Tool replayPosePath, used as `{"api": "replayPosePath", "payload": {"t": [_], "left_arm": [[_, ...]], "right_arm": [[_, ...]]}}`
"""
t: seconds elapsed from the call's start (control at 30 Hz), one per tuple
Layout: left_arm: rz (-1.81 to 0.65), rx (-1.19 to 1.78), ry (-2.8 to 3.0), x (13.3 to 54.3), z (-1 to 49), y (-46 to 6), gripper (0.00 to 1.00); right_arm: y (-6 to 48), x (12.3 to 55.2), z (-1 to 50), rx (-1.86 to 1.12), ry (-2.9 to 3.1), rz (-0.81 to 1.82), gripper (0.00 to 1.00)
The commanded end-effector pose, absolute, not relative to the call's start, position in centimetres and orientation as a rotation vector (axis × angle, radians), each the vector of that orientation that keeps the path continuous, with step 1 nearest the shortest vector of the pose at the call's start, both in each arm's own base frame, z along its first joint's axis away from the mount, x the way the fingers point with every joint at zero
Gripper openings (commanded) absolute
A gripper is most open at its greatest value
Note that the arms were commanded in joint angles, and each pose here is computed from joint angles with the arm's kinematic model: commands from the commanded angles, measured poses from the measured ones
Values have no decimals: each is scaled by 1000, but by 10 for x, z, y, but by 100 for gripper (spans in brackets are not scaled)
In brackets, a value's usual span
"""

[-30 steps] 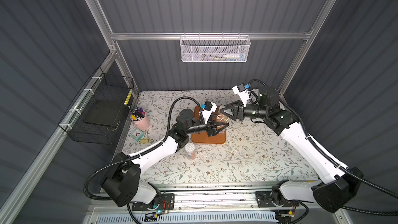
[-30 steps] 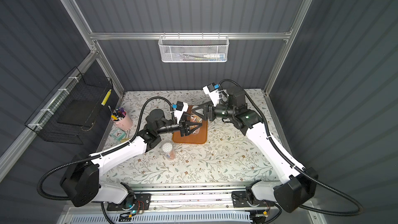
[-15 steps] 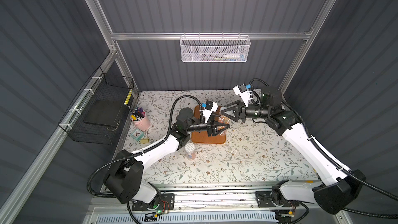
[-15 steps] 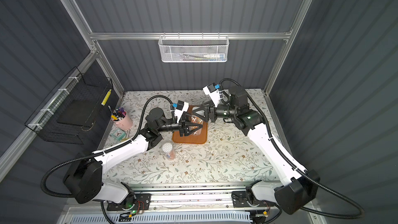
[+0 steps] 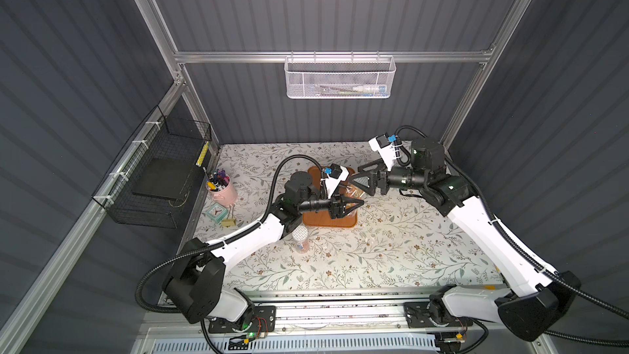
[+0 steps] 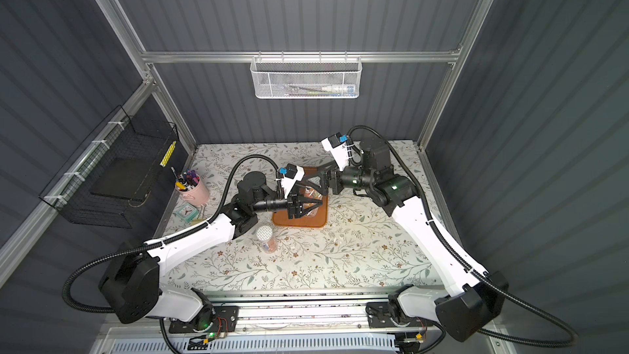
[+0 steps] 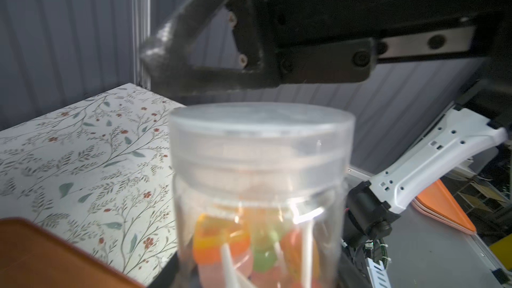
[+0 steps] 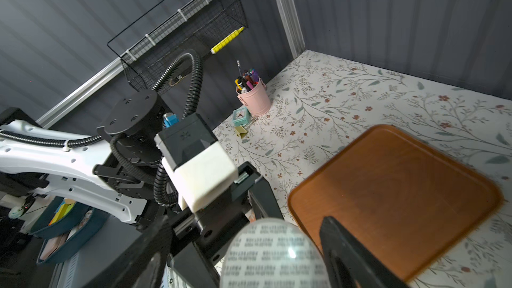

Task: Pour the candies out of the jar
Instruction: Unscrew the lid from the jar.

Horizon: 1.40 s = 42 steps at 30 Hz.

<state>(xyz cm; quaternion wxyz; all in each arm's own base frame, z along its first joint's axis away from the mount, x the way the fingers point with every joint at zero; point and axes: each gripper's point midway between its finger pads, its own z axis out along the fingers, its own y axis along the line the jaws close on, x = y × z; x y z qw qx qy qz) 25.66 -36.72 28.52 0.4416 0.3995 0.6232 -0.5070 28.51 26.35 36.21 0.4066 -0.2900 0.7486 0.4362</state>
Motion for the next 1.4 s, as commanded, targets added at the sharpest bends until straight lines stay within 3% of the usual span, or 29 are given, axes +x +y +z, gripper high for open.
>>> {"api": "replayPosePath", "payload": {"t": [0.0, 0.77, 1.07, 1.37], "left_arm": [[-1171, 972, 1490, 262, 307, -360, 0], [-1131, 984, 1494, 263, 308, -359, 0], [-1128, 987, 1491, 261, 305, -358, 0], [-1126, 986, 1479, 260, 305, -357, 0]], "right_arm": [[256, 283, 365, -692, 1917, 1049, 86], [267, 293, 330, -645, 2074, 1034, 85], [265, 295, 334, -615, 2068, 1035, 91], [275, 290, 341, -607, 2044, 1158, 80]]}}
